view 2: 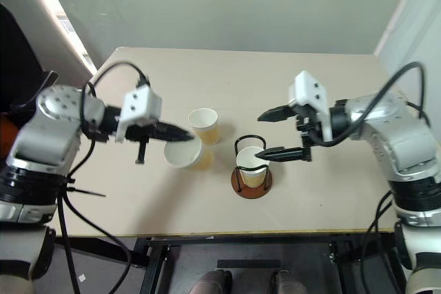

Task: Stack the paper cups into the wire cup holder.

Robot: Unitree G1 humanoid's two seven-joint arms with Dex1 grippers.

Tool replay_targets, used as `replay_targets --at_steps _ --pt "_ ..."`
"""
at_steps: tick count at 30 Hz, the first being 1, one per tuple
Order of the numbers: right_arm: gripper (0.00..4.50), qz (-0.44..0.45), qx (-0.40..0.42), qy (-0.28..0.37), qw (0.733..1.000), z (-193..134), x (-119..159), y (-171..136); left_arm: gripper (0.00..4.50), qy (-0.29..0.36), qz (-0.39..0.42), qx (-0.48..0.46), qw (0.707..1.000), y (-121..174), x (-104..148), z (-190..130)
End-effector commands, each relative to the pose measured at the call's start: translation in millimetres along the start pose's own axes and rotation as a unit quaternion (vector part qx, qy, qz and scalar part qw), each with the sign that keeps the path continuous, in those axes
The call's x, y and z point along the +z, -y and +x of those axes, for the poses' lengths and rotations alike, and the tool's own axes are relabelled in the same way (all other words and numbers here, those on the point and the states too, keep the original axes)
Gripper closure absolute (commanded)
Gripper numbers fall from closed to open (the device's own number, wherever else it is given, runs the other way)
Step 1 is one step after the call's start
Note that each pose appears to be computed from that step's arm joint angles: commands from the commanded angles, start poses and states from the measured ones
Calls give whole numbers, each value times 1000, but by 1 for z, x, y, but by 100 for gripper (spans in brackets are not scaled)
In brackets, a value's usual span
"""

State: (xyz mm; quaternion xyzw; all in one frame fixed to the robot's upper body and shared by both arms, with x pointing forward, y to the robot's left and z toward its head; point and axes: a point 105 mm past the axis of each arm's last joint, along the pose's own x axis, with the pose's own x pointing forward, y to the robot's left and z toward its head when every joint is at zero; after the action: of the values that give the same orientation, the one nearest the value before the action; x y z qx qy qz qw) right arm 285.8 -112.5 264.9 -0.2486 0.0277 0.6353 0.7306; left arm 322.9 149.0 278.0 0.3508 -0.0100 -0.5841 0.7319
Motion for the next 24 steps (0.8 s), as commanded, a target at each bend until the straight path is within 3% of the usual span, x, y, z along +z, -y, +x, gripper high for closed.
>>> replay_targets --at_steps 1,9,13,24 --pt "15 -7 -31 -5 999 -27 1 4 448 83 52 -21 995 -4 49 -2" --pt "15 3 -94 -25 995 -49 -10 14 448 121 114 -99 981 -6 81 38" --pt "15 3 -101 -30 994 -49 -10 9 448 56 144 -119 981 -5 63 65" --pt "15 14 -120 -43 992 -51 -15 3 448 48 147 -166 974 3 54 81"
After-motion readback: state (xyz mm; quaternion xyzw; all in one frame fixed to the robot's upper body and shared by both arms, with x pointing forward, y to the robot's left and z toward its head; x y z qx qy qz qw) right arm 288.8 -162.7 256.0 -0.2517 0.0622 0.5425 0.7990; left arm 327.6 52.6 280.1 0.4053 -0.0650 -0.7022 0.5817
